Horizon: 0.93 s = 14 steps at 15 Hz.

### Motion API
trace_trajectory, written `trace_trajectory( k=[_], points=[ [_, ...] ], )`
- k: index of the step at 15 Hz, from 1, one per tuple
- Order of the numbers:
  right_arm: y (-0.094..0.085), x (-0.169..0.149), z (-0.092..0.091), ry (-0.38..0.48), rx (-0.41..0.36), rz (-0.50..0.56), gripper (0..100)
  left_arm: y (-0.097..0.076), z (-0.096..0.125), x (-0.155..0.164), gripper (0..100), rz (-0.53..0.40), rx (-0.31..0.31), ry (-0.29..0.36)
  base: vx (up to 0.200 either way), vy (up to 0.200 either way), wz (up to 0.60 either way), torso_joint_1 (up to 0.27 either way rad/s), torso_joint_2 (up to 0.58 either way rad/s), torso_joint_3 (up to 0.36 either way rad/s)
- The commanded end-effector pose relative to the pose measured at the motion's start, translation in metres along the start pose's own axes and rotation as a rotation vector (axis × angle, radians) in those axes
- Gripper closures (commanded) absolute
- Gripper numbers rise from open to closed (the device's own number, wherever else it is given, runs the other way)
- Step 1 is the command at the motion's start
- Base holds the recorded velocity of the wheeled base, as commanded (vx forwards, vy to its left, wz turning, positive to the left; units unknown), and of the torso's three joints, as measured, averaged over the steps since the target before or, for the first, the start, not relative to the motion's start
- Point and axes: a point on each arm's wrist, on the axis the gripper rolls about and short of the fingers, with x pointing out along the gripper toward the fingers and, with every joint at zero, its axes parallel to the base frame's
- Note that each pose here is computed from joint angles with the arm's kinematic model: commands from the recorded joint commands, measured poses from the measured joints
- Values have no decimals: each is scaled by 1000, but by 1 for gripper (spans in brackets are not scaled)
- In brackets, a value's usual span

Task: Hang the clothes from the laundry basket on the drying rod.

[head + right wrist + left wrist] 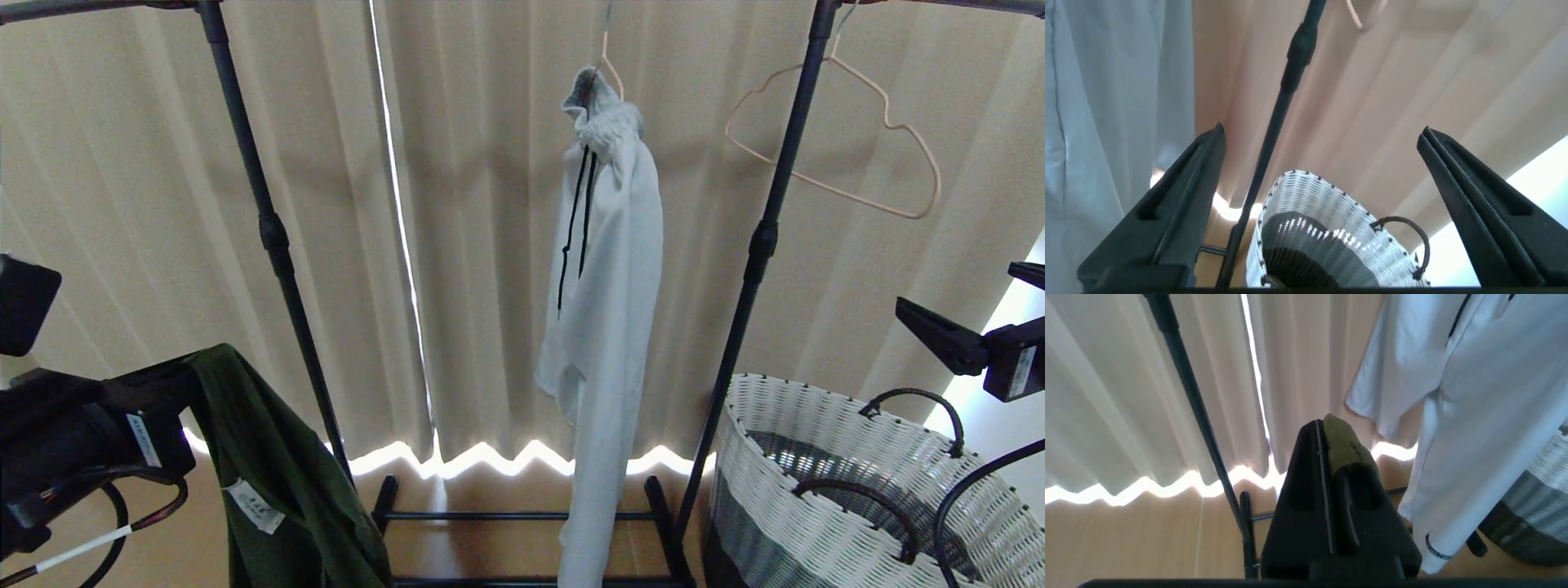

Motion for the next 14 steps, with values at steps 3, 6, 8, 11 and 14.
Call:
trace_trajectory(
  k=[3,6,8,11,14],
  points=[
    [-1,-3,-3,16,-4,-5,0,-3,-4,2,100,-19,8,19,0,0,0,0,0,0],
    [-3,-7,-7,64,-5,-16,0,-3,-4,0,100,-21,9,15,0,0,0,11,-77,-64],
    [-4,-8,-7,65,-5,-19,0,-3,-3,0,100,-21,8,12,0,0,0,59,-217,-286],
    [-7,-10,-8,68,-1,-41,0,-5,-3,-1,100,-33,11,8,0,0,0,105,-461,-331],
    [-7,-10,-8,69,-1,-40,0,-5,-3,-1,100,-33,11,8,0,0,0,133,-497,-312]
  ],
)
